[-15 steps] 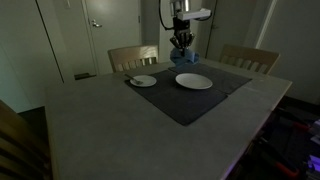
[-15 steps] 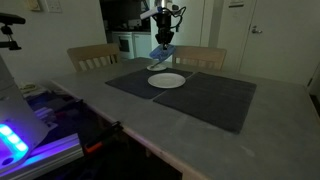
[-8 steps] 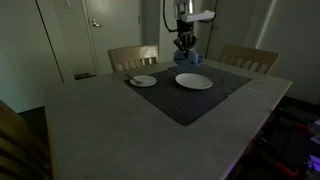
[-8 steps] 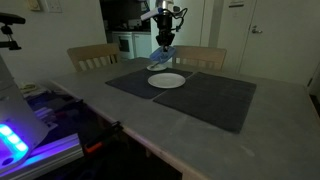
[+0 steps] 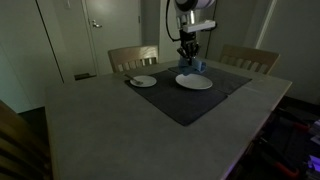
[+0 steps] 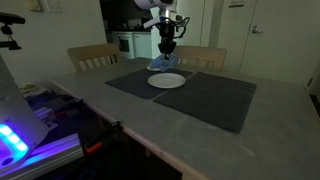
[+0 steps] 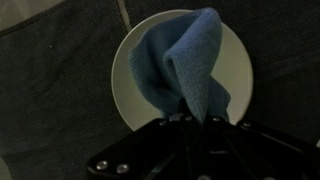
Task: Use the blue cloth to wipe the plate
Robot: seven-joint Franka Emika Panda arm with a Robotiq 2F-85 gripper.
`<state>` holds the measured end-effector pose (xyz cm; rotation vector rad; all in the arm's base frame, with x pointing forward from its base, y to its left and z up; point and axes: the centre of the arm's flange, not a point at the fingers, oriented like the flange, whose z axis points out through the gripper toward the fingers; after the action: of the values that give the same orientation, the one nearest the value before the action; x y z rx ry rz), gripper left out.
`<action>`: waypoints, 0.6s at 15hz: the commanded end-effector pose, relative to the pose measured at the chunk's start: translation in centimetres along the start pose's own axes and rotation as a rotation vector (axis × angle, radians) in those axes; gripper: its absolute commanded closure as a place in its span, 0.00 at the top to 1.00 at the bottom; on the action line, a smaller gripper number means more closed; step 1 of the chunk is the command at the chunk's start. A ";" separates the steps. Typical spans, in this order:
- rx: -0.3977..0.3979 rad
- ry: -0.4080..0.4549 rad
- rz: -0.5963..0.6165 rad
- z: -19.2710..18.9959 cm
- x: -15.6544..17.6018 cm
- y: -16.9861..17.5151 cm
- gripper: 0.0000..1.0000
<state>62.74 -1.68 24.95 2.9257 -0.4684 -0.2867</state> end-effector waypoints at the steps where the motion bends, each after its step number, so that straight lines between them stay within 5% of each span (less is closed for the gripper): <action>1: 0.007 -0.018 0.046 1.9 0.8 1.7 0.02; 9: -0.081 -0.022 0.081 6.7 2.3 3.3 0.02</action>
<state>62.21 -5.95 20.26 2.8552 -0.5526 -0.3272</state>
